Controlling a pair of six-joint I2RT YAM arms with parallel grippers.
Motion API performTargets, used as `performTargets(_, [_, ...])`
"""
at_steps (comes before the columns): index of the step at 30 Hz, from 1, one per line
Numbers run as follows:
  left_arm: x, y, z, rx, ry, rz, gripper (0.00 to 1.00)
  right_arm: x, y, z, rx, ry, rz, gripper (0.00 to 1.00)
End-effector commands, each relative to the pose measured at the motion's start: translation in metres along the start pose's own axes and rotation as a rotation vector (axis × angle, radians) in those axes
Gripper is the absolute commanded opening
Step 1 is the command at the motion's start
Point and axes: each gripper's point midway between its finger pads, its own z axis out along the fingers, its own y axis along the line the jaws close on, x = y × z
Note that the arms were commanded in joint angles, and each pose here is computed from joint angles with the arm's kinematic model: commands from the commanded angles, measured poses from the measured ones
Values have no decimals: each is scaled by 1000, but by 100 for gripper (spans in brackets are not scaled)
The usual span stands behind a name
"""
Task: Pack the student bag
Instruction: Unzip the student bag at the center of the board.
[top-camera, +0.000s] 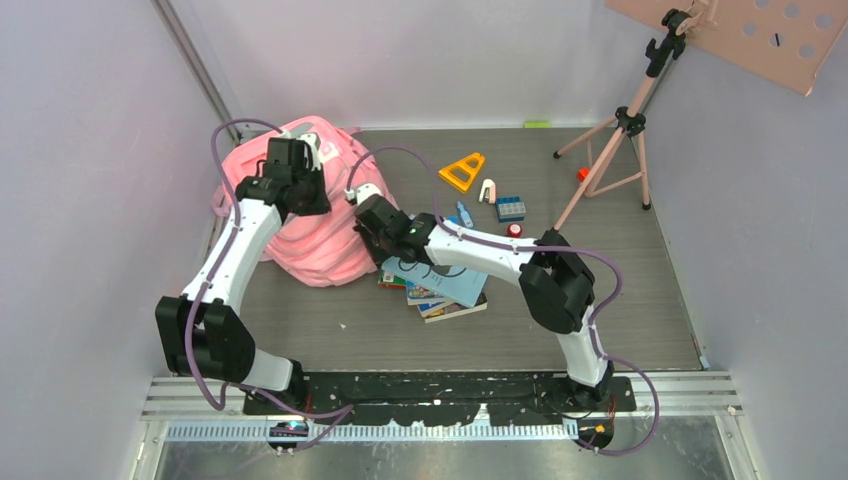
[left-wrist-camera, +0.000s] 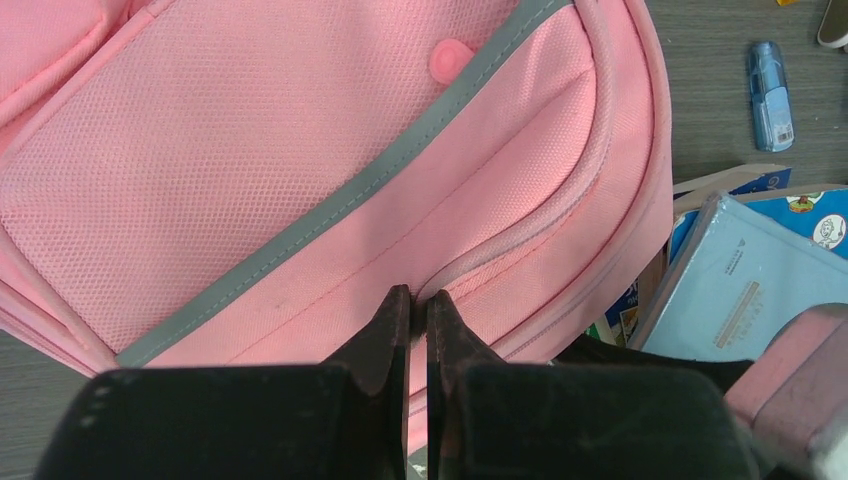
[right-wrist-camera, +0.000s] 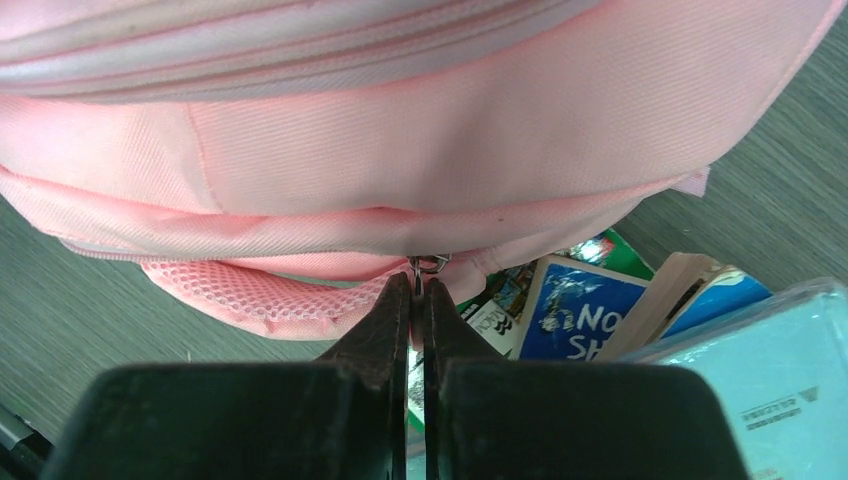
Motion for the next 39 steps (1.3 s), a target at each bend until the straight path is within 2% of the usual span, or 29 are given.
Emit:
performTargets(1, [-52, -24, -26, 107, -181, -86, 0, -17, 58, -24, -119, -79, -21, 0])
performTargets(5, [-54, -24, -23, 112, -187, -109, 0, -11, 99, -33, -197, -86, -40, 0])
performTargets(11, [-54, -23, -21, 108, -198, -131, 0, -11, 137, -37, -259, -100, -30, 0])
performTargets(18, [-53, -18, -18, 104, -202, -160, 0, -17, 142, -37, -269, -113, -6, 0])
performTargets(25, [-62, -21, -16, 135, -233, -218, 0, -10, 178, -30, -396, -94, -7, 0])
performTargets(31, [-62, -16, -13, 146, -239, -255, 0, -15, 187, -31, -400, -115, -18, 1])
performTargets(35, [-55, -11, -12, 158, -231, -239, 0, -23, 165, -44, -313, -146, -23, 12])
performTargets(39, [-42, -14, -11, 192, -174, -170, 0, -32, 130, -66, -187, -167, -25, 31])
